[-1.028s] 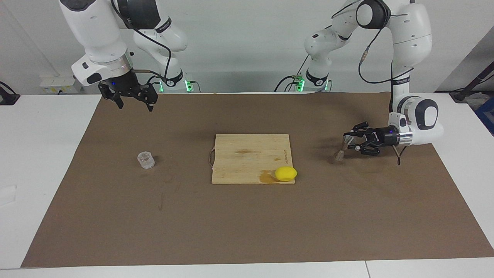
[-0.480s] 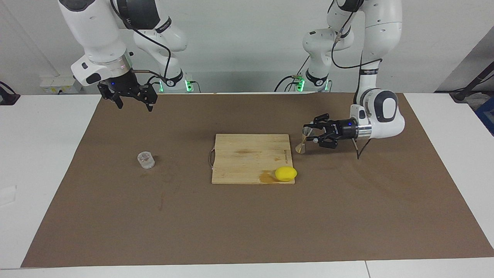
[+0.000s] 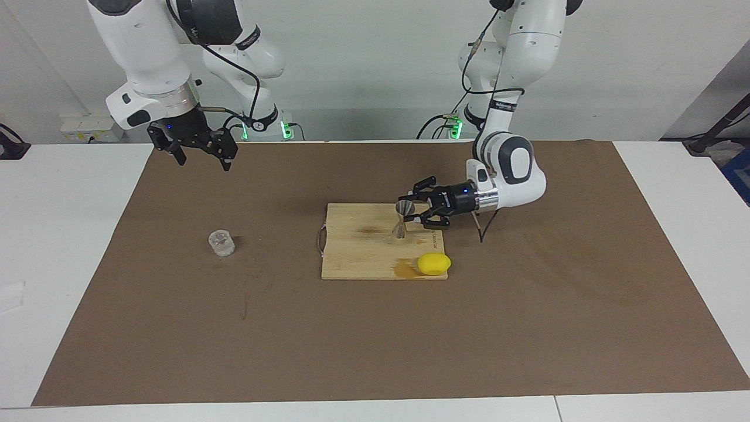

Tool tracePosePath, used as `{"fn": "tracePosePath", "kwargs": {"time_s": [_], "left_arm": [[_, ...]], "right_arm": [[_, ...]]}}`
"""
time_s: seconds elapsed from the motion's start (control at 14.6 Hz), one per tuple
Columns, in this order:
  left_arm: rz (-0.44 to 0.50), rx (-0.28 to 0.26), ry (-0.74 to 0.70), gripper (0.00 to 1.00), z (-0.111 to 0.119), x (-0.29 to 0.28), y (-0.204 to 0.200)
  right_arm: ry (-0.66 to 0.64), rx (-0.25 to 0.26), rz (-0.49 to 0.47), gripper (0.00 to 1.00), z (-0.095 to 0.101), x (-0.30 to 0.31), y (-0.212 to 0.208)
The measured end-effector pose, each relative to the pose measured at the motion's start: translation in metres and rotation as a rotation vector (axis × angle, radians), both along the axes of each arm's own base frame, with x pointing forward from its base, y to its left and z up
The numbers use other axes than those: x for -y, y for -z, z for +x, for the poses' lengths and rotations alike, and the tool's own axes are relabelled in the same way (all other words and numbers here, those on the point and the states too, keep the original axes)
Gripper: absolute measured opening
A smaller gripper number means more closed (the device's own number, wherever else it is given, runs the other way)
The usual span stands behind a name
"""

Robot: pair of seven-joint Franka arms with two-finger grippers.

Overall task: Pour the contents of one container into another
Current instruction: 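Lift and carry the steel cup with the left gripper onto the cutting board, then lower the steel cup onto the board while the right gripper opens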

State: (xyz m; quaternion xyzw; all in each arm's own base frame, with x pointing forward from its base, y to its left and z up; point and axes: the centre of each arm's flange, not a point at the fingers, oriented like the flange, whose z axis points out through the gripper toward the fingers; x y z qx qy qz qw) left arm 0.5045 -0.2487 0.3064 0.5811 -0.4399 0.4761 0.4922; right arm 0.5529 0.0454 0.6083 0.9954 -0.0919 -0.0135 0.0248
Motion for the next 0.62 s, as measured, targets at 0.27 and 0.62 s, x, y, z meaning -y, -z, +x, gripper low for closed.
{"fn": "tracePosePath", "kwargs": {"time_s": [0.27, 0.62], "left_arm": [[0.034, 0.007, -0.07, 0.51, -0.021, 0.048, 0.007], [0.067, 0.044, -0.145, 0.51, -0.04, 0.078, 0.024]], "right_arm": [[0.139, 0.037, 0.001, 1.0, 0.006, 0.009, 0.001], [0.336, 0.052, 0.004, 1.0, 0.016, 0.039, 0.027]]}}
